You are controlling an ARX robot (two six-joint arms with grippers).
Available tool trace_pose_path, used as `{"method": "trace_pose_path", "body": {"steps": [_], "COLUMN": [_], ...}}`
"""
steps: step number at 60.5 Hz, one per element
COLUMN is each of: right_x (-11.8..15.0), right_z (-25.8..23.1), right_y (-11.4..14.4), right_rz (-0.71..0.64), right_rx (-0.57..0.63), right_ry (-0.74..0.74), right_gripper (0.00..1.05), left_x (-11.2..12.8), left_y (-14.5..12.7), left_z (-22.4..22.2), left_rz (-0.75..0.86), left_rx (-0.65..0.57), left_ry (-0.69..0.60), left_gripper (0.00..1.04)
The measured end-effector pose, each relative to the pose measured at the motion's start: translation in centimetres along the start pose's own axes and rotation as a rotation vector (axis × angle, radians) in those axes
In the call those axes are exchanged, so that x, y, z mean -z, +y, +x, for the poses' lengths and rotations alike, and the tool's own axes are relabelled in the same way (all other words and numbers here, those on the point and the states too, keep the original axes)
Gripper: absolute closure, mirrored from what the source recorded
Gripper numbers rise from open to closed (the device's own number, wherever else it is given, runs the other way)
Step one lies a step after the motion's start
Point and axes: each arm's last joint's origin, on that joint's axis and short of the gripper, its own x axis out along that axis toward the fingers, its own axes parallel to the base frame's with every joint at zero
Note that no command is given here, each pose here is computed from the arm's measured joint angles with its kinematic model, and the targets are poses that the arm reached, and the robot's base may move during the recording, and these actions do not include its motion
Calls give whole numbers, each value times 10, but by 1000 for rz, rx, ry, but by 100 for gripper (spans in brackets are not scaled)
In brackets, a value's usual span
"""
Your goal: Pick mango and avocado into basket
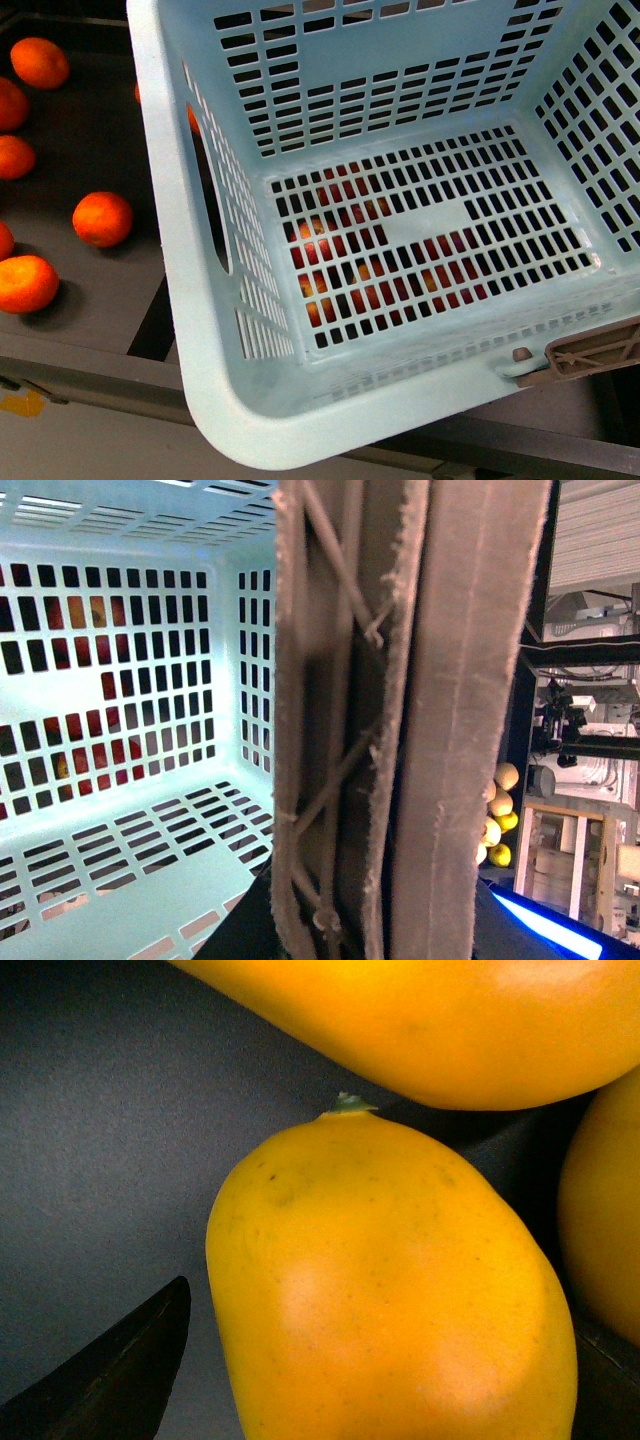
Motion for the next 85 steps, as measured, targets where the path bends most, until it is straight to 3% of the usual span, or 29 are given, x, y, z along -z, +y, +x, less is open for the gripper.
{"method": "trace_pose_path", "body": {"steps": [26, 35, 38, 42, 65, 85], "right_x": [0, 1, 2, 2, 6, 0], "right_z": [3, 4, 4, 4, 2, -46], "right_y": [-3, -4, -6, -7, -12, -11], "right_rz": [-87, -92, -89, -86, -44, 7], "right_rx": [19, 23, 22, 20, -8, -159], "right_ry": [14, 15, 17, 15, 9, -86], "right_gripper": [9, 26, 36, 40, 42, 42], "left_x": [0, 0, 0, 0, 0, 0], "left_y": [0, 0, 0, 0, 0, 0], "left_z": [0, 0, 0, 0, 0, 0], "left_rz": [0, 0, 0, 0, 0, 0], "left_rx": [0, 0, 0, 0, 0, 0], "left_ry": [0, 0, 0, 0, 0, 0], "left_gripper": [88, 88, 88, 88, 88, 88]}}
